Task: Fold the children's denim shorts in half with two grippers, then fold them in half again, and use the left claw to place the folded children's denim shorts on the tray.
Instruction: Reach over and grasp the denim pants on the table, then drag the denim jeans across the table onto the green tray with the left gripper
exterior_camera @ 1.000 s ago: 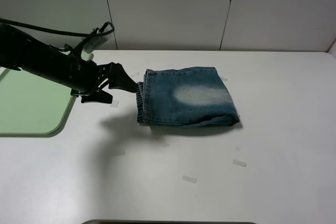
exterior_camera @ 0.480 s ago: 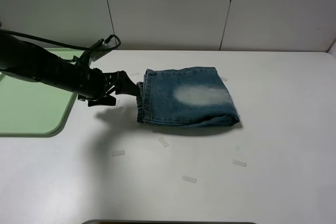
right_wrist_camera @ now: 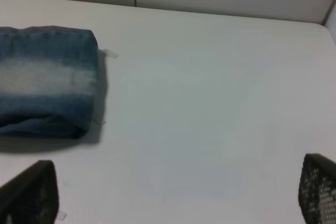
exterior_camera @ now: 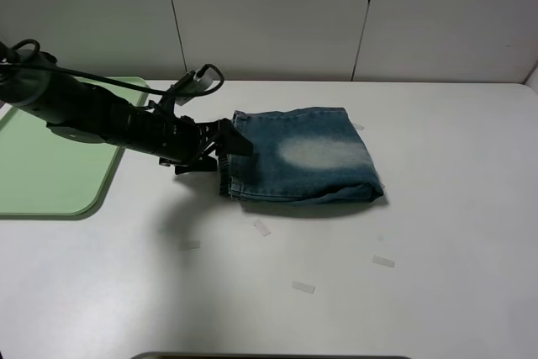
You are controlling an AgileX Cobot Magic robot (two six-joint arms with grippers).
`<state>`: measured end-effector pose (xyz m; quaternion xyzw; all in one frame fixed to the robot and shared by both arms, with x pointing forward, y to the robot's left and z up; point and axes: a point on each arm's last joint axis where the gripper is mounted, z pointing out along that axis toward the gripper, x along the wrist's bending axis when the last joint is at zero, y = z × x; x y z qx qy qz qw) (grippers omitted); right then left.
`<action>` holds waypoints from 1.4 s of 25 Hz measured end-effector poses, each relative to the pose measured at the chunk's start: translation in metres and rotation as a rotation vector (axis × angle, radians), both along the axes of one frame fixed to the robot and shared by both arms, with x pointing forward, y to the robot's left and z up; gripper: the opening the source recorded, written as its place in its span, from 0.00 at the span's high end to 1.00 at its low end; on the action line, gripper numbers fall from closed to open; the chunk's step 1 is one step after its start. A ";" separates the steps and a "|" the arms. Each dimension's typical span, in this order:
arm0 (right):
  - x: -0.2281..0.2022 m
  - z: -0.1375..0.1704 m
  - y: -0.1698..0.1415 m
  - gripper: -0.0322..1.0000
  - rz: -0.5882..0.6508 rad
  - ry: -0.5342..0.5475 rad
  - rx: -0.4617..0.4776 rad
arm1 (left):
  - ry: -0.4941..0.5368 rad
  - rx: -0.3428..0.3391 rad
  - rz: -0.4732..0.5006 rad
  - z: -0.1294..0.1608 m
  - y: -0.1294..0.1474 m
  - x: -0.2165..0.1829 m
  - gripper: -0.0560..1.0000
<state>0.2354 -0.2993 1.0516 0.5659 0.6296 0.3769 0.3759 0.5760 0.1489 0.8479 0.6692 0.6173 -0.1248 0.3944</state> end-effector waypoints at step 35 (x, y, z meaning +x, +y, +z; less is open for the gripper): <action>0.000 0.000 0.000 0.30 0.000 0.000 0.000 | -0.015 0.315 -0.151 0.071 -0.030 0.023 0.75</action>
